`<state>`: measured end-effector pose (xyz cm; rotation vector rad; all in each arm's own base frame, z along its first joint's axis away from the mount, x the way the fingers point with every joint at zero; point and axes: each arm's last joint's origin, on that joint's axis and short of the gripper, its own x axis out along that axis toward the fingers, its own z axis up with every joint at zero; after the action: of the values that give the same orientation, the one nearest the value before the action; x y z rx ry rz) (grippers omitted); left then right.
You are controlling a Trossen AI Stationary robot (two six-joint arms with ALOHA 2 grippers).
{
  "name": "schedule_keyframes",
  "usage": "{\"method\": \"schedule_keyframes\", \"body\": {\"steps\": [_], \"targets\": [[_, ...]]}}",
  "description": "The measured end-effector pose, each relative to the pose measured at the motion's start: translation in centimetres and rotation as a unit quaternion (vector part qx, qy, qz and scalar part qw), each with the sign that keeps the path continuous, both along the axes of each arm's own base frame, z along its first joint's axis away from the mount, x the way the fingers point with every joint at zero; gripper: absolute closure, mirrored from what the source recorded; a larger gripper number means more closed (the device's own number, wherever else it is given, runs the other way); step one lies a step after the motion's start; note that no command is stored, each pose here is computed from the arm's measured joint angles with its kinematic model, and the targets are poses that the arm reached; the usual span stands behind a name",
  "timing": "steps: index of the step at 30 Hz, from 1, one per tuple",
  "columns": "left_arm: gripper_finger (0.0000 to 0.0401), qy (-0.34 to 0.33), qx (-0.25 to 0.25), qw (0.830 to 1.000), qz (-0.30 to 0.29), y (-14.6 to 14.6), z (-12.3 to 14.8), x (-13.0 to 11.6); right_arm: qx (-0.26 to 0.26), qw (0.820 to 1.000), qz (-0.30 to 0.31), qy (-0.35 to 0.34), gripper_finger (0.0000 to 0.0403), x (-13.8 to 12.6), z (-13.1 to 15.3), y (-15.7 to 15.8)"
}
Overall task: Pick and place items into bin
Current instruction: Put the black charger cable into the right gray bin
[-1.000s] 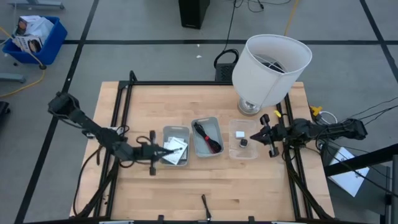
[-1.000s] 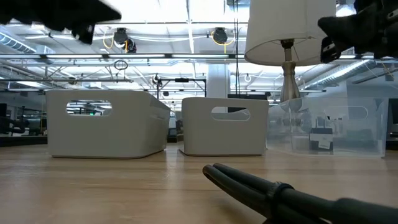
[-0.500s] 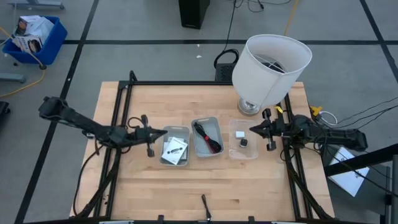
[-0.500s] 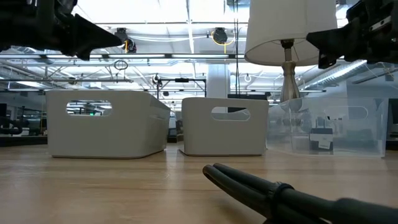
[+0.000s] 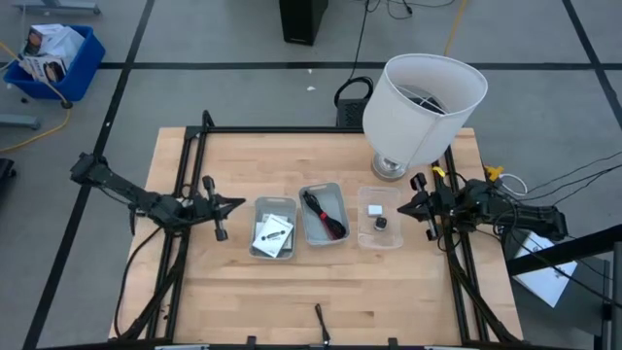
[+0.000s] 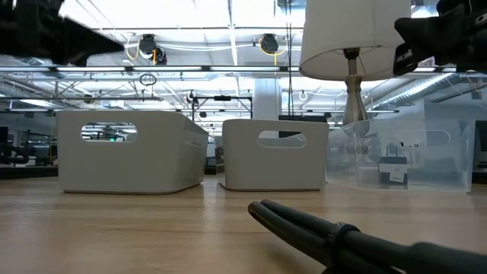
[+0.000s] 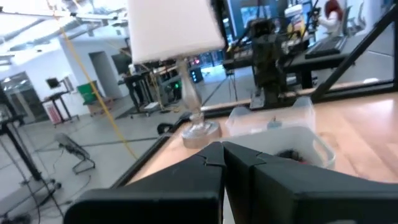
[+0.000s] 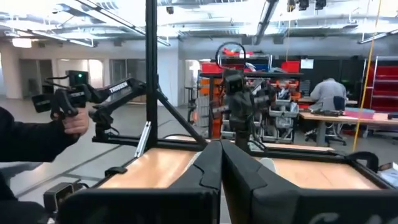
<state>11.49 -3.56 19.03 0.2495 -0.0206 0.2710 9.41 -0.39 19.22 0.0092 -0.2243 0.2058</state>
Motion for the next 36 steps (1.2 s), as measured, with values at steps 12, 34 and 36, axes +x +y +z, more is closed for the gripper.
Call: {"method": "schedule_keyframes", "body": {"steps": [12, 34, 36], "targets": [[0.0401, -0.009, -0.020, 0.997, -0.076, 1.6, -1.5, 0.1, 0.000, 1.000, -0.008, 0.007, 0.0403, 0.0, -0.2, -0.5], [0.0400, 0.052, -0.038, 0.995, -0.070, 5.4, -2.7, 0.2, 0.005, 0.994, -0.071, 0.085, 0.0403, 0.0, -1.7, -1.8], [0.0400, 0.034, -0.032, 0.995, -0.090, 5.3, -2.4, 0.3, 0.000, 0.995, -0.063, 0.076, 0.0403, 0.0, -1.6, -1.8]]}}
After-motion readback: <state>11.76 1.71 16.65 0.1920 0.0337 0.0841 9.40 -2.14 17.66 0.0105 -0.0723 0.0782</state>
